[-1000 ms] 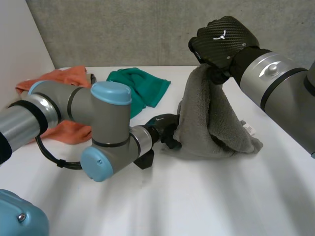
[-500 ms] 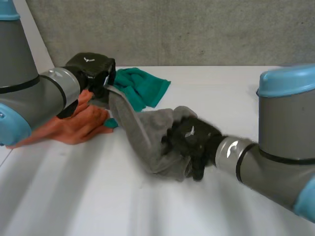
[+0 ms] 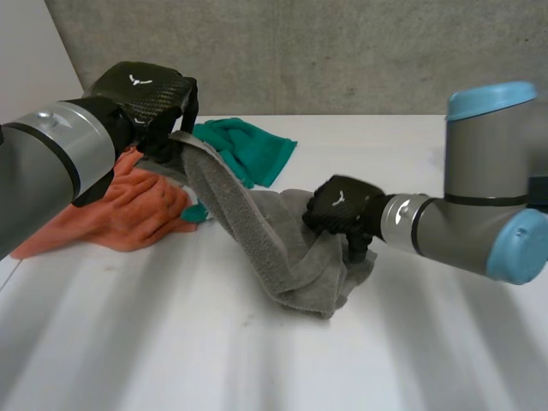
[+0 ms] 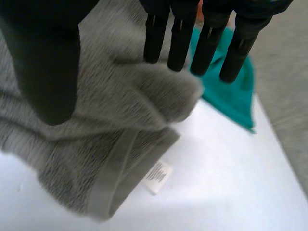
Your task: Fold the laundry.
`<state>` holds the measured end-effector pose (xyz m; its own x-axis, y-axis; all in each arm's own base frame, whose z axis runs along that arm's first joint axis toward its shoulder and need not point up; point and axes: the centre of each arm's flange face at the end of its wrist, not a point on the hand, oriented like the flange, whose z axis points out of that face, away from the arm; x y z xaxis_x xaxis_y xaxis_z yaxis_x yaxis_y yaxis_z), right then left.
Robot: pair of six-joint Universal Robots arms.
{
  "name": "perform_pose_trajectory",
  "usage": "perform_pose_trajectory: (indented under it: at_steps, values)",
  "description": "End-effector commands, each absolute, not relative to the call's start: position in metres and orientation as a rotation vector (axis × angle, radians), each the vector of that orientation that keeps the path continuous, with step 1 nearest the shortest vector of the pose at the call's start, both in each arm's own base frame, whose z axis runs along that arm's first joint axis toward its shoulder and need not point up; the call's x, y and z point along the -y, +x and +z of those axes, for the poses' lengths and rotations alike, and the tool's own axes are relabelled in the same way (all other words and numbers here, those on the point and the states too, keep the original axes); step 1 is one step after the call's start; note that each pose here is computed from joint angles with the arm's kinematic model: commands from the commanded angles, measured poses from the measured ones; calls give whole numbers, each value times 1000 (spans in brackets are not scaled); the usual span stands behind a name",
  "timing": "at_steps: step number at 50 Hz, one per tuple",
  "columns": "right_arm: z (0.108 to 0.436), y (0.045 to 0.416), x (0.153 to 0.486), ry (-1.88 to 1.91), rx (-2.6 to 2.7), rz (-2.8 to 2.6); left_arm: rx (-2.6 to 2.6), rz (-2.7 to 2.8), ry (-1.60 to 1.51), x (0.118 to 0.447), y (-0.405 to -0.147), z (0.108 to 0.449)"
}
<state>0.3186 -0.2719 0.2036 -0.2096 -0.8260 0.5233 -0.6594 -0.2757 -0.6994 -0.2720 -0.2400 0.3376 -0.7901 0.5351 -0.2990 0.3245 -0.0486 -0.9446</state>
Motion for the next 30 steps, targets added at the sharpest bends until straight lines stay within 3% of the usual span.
perform_pose_trajectory:
  at_steps: [1,6,10,14,15,16,20,25,30]
  values:
    - [169,323,282,-1886,-1824,-1405,2100,1934,-938,250,-269,327]
    - [149,330,291,-1727,-1869,-1445,2116,1928,-932,258,-269,322]
    - [156,334,310,-1573,-1883,-1587,2081,1988,-911,271,-271,328]
    - [226,319,366,-1230,-1913,-2062,1928,2233,-795,294,-268,367]
    - [246,312,376,-1123,-1917,-2170,1813,2389,-707,303,-265,394]
    - [285,298,391,-911,-1894,-2358,1751,2467,-656,307,-262,407]
    - [365,269,399,-545,-1720,-2631,1445,2729,-420,308,-251,468]
    - [394,262,383,-519,-1635,-2641,1332,2765,-393,301,-256,483]
    - [370,265,366,-666,-1708,-2497,1482,2647,-519,308,-266,444]
